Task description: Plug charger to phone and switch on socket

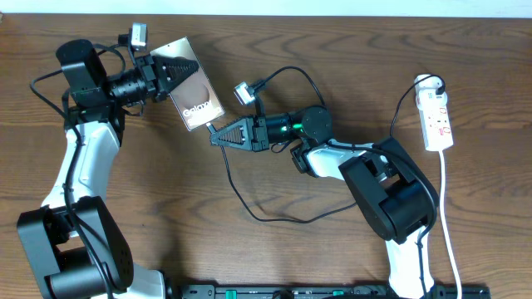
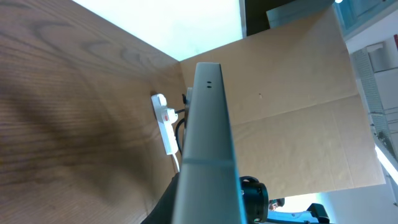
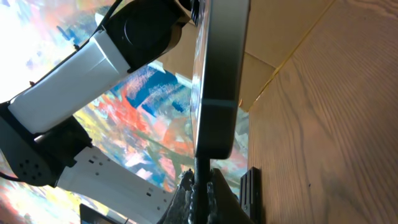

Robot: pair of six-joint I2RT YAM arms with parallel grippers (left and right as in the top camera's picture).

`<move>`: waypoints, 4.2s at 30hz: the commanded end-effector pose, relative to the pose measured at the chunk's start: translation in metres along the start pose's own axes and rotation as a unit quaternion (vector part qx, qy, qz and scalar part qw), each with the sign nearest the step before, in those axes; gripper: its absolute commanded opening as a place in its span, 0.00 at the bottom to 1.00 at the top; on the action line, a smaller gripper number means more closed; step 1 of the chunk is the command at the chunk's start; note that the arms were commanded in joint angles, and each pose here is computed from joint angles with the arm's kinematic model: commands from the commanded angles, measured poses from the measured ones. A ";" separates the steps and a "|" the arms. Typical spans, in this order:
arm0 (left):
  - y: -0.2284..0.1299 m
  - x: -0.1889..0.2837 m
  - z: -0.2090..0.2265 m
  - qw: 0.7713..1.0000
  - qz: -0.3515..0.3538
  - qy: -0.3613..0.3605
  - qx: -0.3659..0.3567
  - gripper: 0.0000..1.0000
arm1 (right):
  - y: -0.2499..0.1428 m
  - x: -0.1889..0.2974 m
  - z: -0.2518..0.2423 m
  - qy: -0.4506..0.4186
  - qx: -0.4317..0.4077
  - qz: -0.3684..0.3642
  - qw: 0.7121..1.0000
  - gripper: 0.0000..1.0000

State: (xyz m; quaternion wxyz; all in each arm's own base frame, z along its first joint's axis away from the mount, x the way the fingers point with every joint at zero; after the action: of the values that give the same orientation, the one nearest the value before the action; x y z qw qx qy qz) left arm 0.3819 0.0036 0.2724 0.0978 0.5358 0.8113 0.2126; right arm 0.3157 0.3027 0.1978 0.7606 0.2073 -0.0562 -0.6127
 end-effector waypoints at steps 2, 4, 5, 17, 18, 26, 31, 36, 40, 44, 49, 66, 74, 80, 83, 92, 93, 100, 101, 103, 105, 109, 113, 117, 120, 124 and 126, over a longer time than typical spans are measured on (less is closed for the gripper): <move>-0.003 0.001 -0.005 1.000 0.012 -0.015 -0.008 0.07 | 0.004 -0.004 0.006 0.010 0.017 -0.027 0.999 0.01; -0.003 0.001 -0.005 1.000 0.012 -0.015 -0.008 0.07 | 0.005 -0.005 0.006 0.010 0.017 -0.032 0.999 0.01; -0.003 0.001 -0.005 1.000 0.012 -0.015 -0.008 0.08 | 0.005 -0.005 0.006 0.011 0.017 -0.036 0.999 0.01; -0.004 -0.003 -0.006 1.000 0.017 -0.017 -0.009 0.07 | 0.013 -0.004 0.002 0.003 0.001 -0.079 0.997 0.01; -0.005 -0.003 -0.006 1.000 0.018 -0.017 -0.011 0.07 | 0.013 -0.004 0.001 0.002 -0.001 -0.084 0.997 0.01; -0.005 -0.004 -0.007 0.999 0.021 -0.020 -0.022 0.08 | 0.016 -0.004 0.000 0.001 -0.005 -0.102 0.995 0.01; -0.007 -0.004 -0.009 0.998 0.033 -0.033 -0.031 0.07 | 0.018 -0.003 0.000 0.001 -0.004 -0.113 0.994 0.01; -0.008 -0.004 -0.009 0.998 0.035 -0.035 -0.031 0.07 | 0.018 -0.003 0.000 0.001 -0.005 -0.114 0.993 0.01; -0.007 -0.004 -0.009 0.998 0.034 -0.035 -0.031 0.07 | 0.018 -0.003 0.000 0.000 -0.006 -0.114 0.993 0.04; -0.007 -0.004 -0.009 0.998 0.034 -0.035 -0.034 0.07 | 0.018 -0.003 -0.004 -0.007 -0.019 -0.113 0.993 0.54; -0.007 -0.004 -0.009 0.998 0.034 -0.035 -0.048 0.07 | 0.016 -0.003 -0.010 -0.019 -0.040 -0.103 0.994 0.99; 0.003 0.049 0.000 0.999 -0.008 -0.025 -0.038 0.07 | 0.034 0.054 -0.031 -0.085 -0.024 -0.113 0.990 0.99; 0.007 0.068 0.003 0.999 -0.030 -0.013 -0.034 0.08 | 0.036 0.099 -0.062 -0.158 -0.110 -0.143 0.971 0.99; 0.007 0.068 0.003 0.999 -0.030 -0.013 -0.034 0.07 | 0.014 0.119 -0.100 -0.279 -0.189 -0.168 0.926 0.99; 0.007 0.068 0.003 0.999 -0.030 -0.013 -0.034 0.08 | 0.002 0.130 -0.102 -0.368 -0.201 -0.171 0.891 0.99; 0.007 0.068 0.003 0.999 -0.030 -0.012 -0.040 0.07 | 0.008 0.151 -0.002 -0.588 -0.135 -0.214 0.768 0.99; 0.006 0.068 0.004 0.999 -0.030 -0.012 -0.039 0.07 | 0.007 0.153 0.013 -0.606 -0.128 -0.226 0.752 0.99; -0.011 0.063 0.020 0.999 -0.026 -0.012 -0.023 0.07 | -0.021 0.174 0.091 -0.692 -0.133 -0.304 0.641 0.99; -0.015 0.061 0.023 1.000 -0.025 -0.012 -0.016 0.07 | -0.026 0.175 0.098 -0.698 -0.139 -0.310 0.630 0.99; -0.023 0.057 0.030 1.000 -0.023 -0.009 -0.005 0.07 | -0.036 0.177 0.108 -0.708 -0.149 -0.315 0.614 0.99; -0.032 0.052 0.038 1.000 -0.023 -0.001 0.008 0.07 | -0.042 0.177 0.112 -0.714 -0.154 -0.309 0.609 0.99; -0.054 0.038 0.059 0.998 -0.030 0.038 0.049 0.07 | -0.048 0.175 0.113 -0.719 -0.162 -0.296 0.607 0.99; -0.080 0.022 0.082 0.988 -0.036 0.112 0.101 0.08 | -0.048 0.171 0.113 -0.718 -0.159 -0.291 0.612 0.99; -0.105 0.013 0.101 0.967 -0.020 0.210 0.141 0.08 | -0.048 0.167 0.112 -0.717 -0.154 -0.288 0.616 0.99; -0.122 0.008 0.112 0.943 0.000 0.290 0.163 0.08 | -0.048 0.166 0.112 -0.717 -0.153 -0.286 0.617 0.99; -0.139 0.002 0.117 0.919 0.030 0.352 0.175 0.08 | -0.048 0.165 0.112 -0.716 -0.153 -0.285 0.619 0.99; -0.143 -0.001 0.117 0.914 0.039 0.364 0.178 0.07 | -0.049 0.164 0.112 -0.716 -0.153 -0.284 0.620 0.99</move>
State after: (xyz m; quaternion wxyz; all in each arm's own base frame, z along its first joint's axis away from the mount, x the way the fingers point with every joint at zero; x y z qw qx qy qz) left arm 0.3080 -0.0162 0.1055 -0.2837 0.4779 0.8071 0.1992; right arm 0.2746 0.1094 0.2483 0.2972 -0.4137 -0.4272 -0.7470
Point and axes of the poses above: each gripper's point midway between its finger pads, its own x axis back along the fingers, its own z axis along the line the jaws close on, y = z × x, the point moved 9 cm from there along x, back along the fingers, and after that the axes turned 6 degrees about -x, right-handed, at the moved point
